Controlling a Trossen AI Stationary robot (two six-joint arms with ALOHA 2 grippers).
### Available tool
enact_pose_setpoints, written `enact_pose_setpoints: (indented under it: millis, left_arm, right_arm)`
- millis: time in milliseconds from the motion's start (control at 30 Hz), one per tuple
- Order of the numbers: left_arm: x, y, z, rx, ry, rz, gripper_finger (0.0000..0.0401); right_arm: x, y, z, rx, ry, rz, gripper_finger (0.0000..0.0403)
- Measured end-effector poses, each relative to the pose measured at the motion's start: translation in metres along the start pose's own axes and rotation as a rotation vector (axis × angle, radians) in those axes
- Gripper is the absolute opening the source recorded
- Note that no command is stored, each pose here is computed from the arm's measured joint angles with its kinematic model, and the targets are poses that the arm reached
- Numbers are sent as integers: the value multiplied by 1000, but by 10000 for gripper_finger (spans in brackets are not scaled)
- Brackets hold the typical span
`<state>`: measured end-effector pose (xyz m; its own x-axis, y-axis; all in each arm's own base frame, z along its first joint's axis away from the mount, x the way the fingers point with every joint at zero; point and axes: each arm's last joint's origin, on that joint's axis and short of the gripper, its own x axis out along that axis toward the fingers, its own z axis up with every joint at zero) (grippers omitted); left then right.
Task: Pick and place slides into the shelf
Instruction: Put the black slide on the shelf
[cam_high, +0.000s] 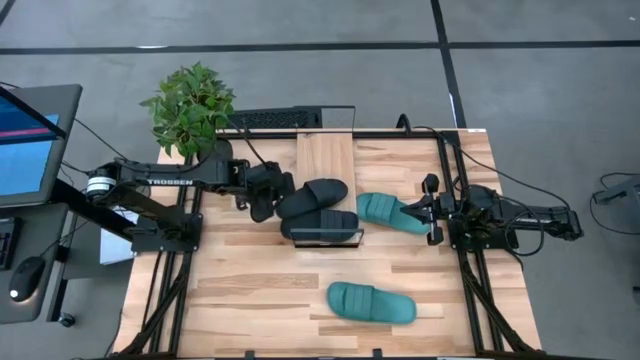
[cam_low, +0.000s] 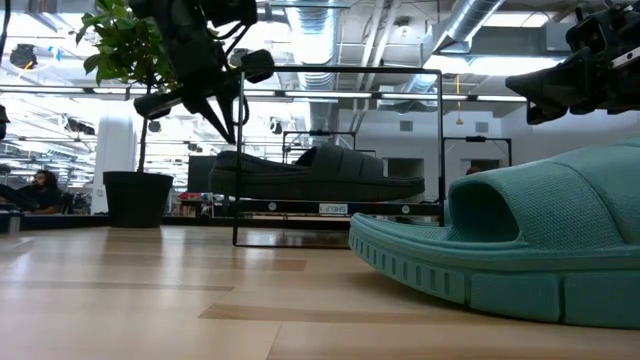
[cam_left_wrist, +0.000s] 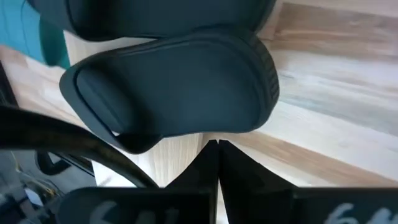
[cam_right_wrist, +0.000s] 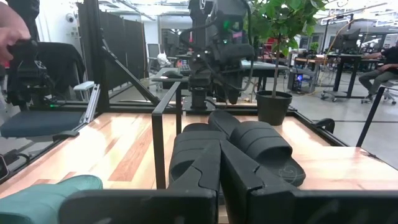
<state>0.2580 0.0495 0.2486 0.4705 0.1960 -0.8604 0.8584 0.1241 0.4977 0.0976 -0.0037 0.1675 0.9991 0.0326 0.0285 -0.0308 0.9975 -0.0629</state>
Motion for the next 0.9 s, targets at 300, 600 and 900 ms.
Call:
enact_pose_setpoints:
  millis: [300, 600, 900]
  left_arm:
    - [-20, -1, 8, -24, -47, 64, 0]
    - [-56, -13, 32, -149, -227, 99, 0]
    - [-48, -29, 50, -105, -226, -9, 0]
  right_arm:
    - [0, 0, 0, 0, 0, 0, 0]
    - [0, 0, 0, 0, 0, 0, 0]
    - [0, 0, 0, 0, 0, 0, 0]
